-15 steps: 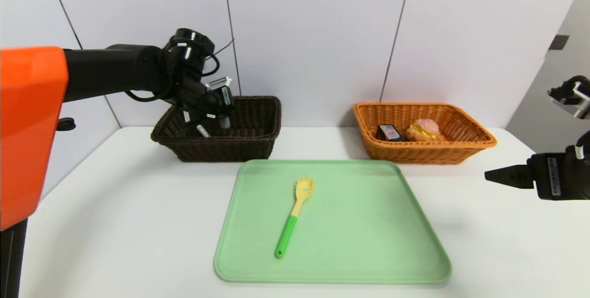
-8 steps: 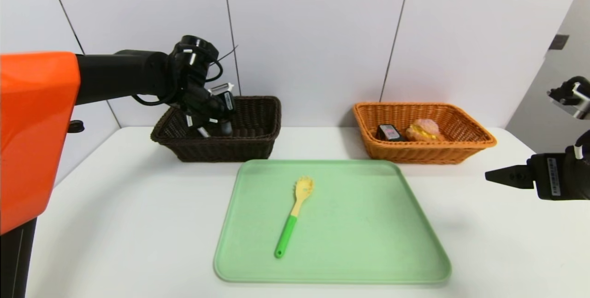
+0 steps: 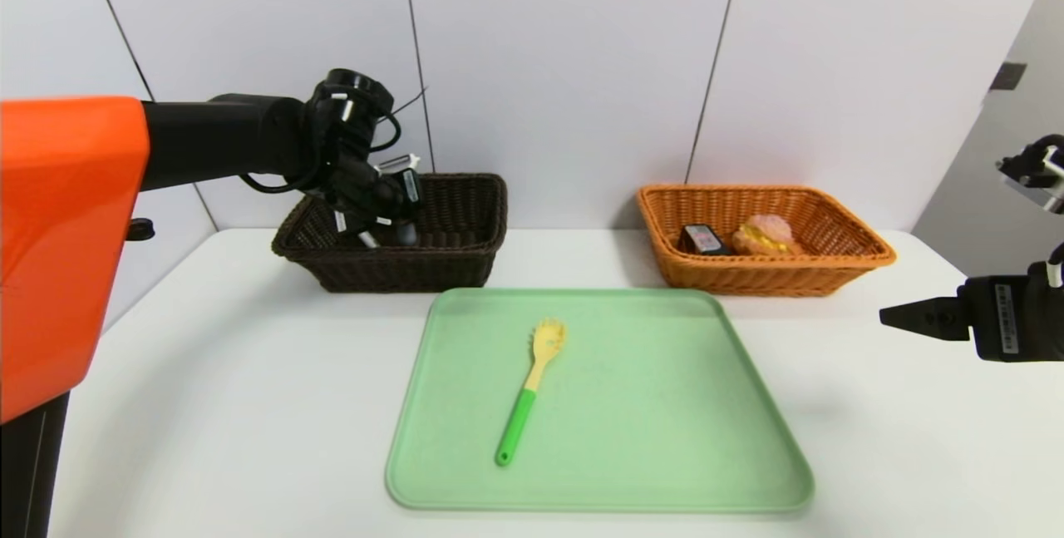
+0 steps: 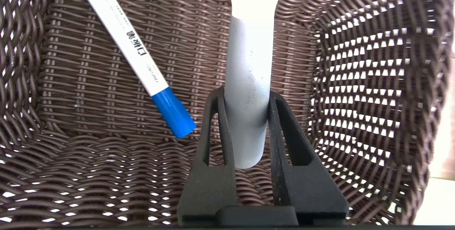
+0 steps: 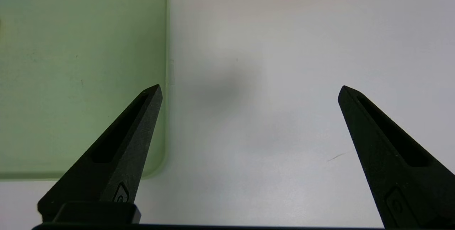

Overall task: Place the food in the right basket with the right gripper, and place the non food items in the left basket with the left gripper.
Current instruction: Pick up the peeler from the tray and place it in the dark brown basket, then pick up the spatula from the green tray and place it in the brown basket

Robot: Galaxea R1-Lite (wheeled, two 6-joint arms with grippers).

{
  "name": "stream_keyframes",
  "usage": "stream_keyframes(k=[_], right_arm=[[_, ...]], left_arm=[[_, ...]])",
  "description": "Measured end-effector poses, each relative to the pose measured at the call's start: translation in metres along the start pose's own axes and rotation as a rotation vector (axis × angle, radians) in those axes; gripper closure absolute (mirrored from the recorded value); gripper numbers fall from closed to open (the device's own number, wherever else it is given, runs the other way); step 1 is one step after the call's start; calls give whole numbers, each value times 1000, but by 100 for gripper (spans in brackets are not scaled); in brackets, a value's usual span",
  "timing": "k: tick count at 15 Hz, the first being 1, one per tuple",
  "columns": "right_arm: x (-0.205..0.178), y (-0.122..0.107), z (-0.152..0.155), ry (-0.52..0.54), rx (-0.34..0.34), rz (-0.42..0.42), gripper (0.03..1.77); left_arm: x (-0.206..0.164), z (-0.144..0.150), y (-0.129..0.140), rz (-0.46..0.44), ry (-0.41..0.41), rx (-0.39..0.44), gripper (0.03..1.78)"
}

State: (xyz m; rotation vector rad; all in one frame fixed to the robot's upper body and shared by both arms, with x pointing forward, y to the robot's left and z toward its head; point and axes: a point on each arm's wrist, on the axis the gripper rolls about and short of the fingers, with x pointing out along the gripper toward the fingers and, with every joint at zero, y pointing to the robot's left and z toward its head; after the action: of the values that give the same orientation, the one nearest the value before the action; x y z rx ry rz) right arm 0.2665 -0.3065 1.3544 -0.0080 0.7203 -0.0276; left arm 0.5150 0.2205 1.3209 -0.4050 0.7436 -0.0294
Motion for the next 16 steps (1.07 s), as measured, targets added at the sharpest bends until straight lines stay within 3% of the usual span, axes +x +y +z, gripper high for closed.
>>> stream_keyframes(k=[2,5,10,12,16], right_arm=[[-1,0,0,-4,0,-1,9],[-3,-1,0,-9,1,0,9],[-6,-1,-1,-14,2,-1,9],[-6,-2,-3,-13,2,-1,9],[-7,-2,-4,-14,2,0,9]], left_arm=[[2,0,2,7,2,-2,146],[4,0,4,14,5,-6,103],[-2,3,5,13,-9,-5,60],[-27,8,-7,-29,-53,10,48],[-109,-11,-69,-227,-101,114,33]])
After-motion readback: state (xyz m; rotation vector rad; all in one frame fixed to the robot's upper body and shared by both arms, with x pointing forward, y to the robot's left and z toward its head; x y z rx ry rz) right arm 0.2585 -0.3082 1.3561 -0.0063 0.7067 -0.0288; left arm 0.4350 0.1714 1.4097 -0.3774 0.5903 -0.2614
